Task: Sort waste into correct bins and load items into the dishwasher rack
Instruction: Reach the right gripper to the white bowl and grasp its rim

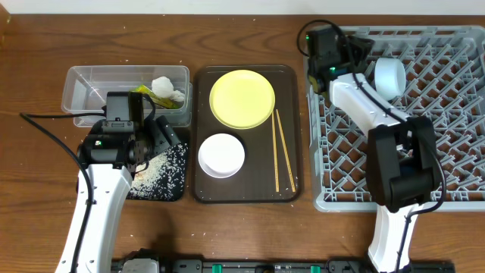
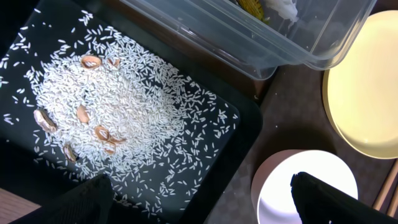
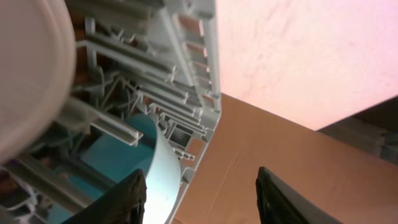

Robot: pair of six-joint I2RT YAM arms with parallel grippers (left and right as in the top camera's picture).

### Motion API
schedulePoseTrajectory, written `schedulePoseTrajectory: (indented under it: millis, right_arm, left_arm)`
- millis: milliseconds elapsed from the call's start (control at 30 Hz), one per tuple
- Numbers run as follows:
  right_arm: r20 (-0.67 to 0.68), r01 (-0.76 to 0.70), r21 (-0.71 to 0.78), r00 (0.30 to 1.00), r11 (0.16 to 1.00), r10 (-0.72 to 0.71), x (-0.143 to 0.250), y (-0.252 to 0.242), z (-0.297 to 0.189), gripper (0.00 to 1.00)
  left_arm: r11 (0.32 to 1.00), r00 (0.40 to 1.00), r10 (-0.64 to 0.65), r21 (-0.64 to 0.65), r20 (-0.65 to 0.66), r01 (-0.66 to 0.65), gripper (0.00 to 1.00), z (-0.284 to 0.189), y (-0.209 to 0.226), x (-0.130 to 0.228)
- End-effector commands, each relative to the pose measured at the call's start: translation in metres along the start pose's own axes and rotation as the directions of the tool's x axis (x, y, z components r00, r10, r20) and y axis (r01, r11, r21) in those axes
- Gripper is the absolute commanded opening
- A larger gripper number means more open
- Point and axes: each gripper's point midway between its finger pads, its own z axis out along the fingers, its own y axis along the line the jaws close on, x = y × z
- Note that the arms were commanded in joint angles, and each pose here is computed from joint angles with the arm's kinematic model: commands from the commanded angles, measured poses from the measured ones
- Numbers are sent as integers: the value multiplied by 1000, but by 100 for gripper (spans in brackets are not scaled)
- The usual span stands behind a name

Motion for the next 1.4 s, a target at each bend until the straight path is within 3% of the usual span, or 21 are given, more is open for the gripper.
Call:
schedulePoseTrajectory:
  millis: [0, 133, 267, 367, 400, 467, 533, 600, 700, 1000, 1167, 1367]
  right_arm:
    - [2, -132, 27, 991, 991, 132, 4, -17, -10, 57]
    - [50, -286, -12, 957, 958, 286, 12, -34, -20, 58]
    - [200, -397, -339, 855, 853, 478, -7, -20, -55, 55]
    - [197, -406, -712, 666, 572, 719, -37, -4, -111, 47]
    - [152, -342, -841, 593, 418, 791, -50, 0, -142, 44]
    - [46, -196, -965, 522, 173, 852, -64, 5, -192, 40]
    - [-103, -113, -992, 512, -52, 853, -71, 12, -230, 38]
    - [-191, -113, -982, 555, -154, 810, -74, 30, -251, 38]
    - [-189, -129, -982, 638, -139, 746, -75, 62, -270, 38]
    - [-73, -145, -986, 822, 83, 565, -68, 154, -320, 39]
    - [-26, -143, -968, 876, 208, 482, -62, 190, -330, 41]
    - [-36, -141, -962, 913, 232, 406, -59, 225, -337, 41]
  left_arm:
    - [1000, 1000, -4, -6, 9, 4, 94, -2, 1, -4]
    - [1000, 1000, -3, -6, 9, 3, 94, -2, 1, -4]
    - [1000, 1000, -4, -6, 9, 4, 94, -2, 1, -4]
    - [1000, 1000, -3, -6, 9, 3, 94, -2, 1, -4]
    - [1000, 1000, -3, -6, 9, 3, 94, -2, 1, -4]
    - [1000, 1000, -3, -6, 9, 3, 94, -2, 1, -4]
    - [1000, 1000, -3, -6, 9, 3, 94, -2, 1, -4]
    - [1000, 1000, -3, -6, 9, 3, 94, -2, 1, -4]
    - [1000, 1000, -4, -6, 9, 4, 94, -2, 1, -4]
    - [1000, 1000, -3, -6, 9, 3, 94, -2, 1, -4]
    - [1000, 1000, -3, -6, 9, 3, 94, -2, 1, -4]
    - [1000, 1000, -4, -6, 9, 4, 94, -2, 1, -4]
